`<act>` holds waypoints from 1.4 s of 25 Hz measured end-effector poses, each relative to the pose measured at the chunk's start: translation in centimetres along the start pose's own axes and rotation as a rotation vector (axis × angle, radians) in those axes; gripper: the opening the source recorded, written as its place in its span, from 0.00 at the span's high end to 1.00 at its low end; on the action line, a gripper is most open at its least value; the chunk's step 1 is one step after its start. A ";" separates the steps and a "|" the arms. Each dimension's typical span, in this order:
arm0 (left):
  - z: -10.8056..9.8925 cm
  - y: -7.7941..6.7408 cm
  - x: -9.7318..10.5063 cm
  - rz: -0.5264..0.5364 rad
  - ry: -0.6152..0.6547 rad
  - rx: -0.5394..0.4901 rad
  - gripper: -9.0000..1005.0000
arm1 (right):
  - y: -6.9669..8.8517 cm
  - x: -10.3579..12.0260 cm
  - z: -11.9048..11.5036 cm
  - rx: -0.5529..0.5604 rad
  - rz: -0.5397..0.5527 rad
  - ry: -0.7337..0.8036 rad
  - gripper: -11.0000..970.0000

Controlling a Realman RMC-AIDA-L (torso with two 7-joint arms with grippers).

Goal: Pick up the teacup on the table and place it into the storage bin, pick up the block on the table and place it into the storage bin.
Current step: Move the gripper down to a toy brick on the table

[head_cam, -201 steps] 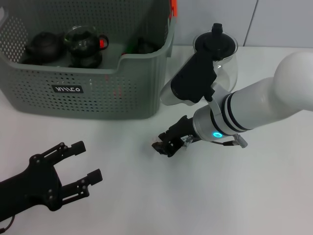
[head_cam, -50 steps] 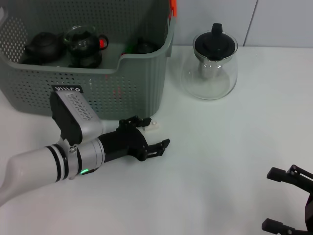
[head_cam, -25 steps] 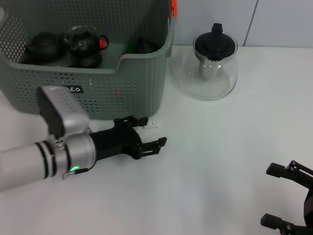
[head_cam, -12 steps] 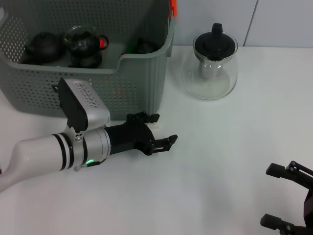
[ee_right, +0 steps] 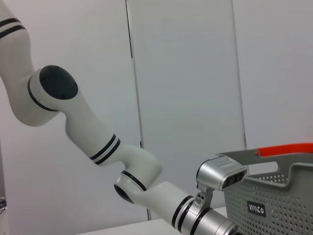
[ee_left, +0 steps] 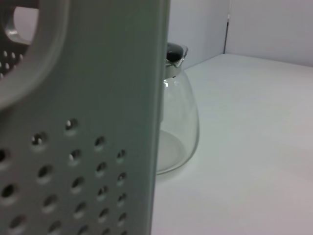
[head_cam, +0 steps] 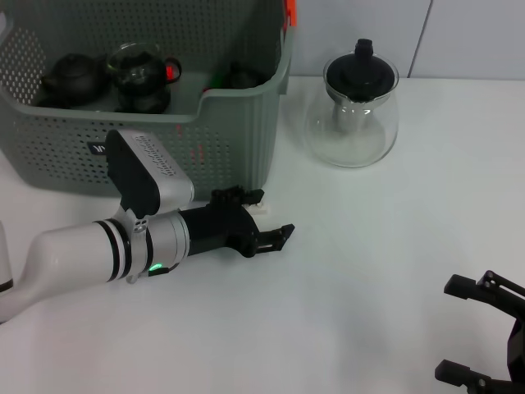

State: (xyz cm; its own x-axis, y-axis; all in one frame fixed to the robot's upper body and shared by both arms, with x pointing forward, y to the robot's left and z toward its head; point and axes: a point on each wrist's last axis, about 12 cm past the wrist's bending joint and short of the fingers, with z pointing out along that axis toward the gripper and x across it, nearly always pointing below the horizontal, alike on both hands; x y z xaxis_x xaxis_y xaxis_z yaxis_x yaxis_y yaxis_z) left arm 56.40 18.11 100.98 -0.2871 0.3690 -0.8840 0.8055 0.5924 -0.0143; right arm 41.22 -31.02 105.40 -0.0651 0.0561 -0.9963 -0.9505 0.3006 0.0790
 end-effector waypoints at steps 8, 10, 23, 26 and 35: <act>-0.5 -0.5 0.7 0.002 0.007 0.037 0.21 | 0.0 0.0 0.0 -0.001 0.001 0.001 0.02; -0.6 -0.6 0.9 -0.001 0.009 0.041 0.21 | 0.0 0.0 0.0 -0.001 0.001 0.001 0.02; -6.5 -0.4 2.5 -0.073 -0.127 0.117 0.21 | -0.2 -0.1 0.2 -0.003 -0.005 -0.004 0.02; -6.7 -0.1 2.5 -0.057 -0.139 0.083 0.21 | -0.3 -0.2 0.3 -0.006 -0.006 -0.004 0.02; -5.0 0.2 2.6 0.015 -0.076 0.036 0.24 | -0.4 -0.2 0.4 -0.006 -0.007 -0.007 0.02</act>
State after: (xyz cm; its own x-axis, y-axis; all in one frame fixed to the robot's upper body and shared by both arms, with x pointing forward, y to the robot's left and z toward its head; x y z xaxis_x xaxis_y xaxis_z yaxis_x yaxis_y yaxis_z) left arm 53.23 22.72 101.01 -0.2351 0.3213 -0.9173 0.8281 0.5603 -0.0160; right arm 41.70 -30.80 105.61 -0.0561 0.0605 -0.9966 -0.9529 0.2949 0.0715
